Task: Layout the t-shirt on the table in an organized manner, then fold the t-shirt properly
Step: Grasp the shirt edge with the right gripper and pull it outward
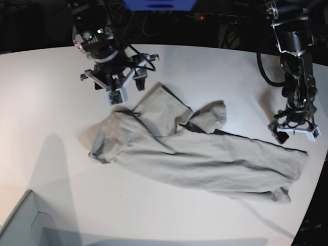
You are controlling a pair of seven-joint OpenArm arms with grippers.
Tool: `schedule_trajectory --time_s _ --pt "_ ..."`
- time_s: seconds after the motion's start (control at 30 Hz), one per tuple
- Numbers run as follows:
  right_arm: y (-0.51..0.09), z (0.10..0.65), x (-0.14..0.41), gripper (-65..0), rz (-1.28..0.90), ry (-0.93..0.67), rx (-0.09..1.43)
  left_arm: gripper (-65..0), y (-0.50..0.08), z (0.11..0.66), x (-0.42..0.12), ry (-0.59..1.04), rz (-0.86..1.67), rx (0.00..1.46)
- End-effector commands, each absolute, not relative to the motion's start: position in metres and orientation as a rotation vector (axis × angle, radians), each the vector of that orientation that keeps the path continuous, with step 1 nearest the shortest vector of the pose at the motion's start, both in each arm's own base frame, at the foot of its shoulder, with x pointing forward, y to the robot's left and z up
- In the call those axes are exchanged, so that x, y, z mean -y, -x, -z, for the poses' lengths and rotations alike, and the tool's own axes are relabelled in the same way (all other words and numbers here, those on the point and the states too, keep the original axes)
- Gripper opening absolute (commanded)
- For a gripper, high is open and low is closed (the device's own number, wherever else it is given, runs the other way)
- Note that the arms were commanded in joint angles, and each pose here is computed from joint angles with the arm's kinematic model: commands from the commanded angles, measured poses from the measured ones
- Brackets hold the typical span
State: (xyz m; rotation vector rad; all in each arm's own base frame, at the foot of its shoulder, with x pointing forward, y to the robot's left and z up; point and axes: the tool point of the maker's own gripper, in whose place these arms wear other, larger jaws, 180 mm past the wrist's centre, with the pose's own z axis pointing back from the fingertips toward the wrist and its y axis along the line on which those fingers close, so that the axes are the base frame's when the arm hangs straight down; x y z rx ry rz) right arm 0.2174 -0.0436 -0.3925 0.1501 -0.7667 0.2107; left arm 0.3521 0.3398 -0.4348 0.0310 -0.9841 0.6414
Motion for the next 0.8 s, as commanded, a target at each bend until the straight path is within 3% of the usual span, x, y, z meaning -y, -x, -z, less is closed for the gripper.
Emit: schedule_trajectory --time_s 0.0,0.43,0.77 --pt "-0.22 0.388 0.037 -31.5 -0.217 -0.171 0.792 -6.8 -0.365 0.419 -0.349 -0.04 -0.639 1.036" --pt "-0.241 0.431 -0.013 -31.0 -0.336 -0.216 0.704 -6.8 -0.396 0.415 -0.348 -0.007 -0.684 1.034" --pt "-0.266 0.461 -0.017 -31.8 -0.339 -0.19 0.635 -6.8 -0.391 0.413 -0.362 -0.036 -0.678 1.033"
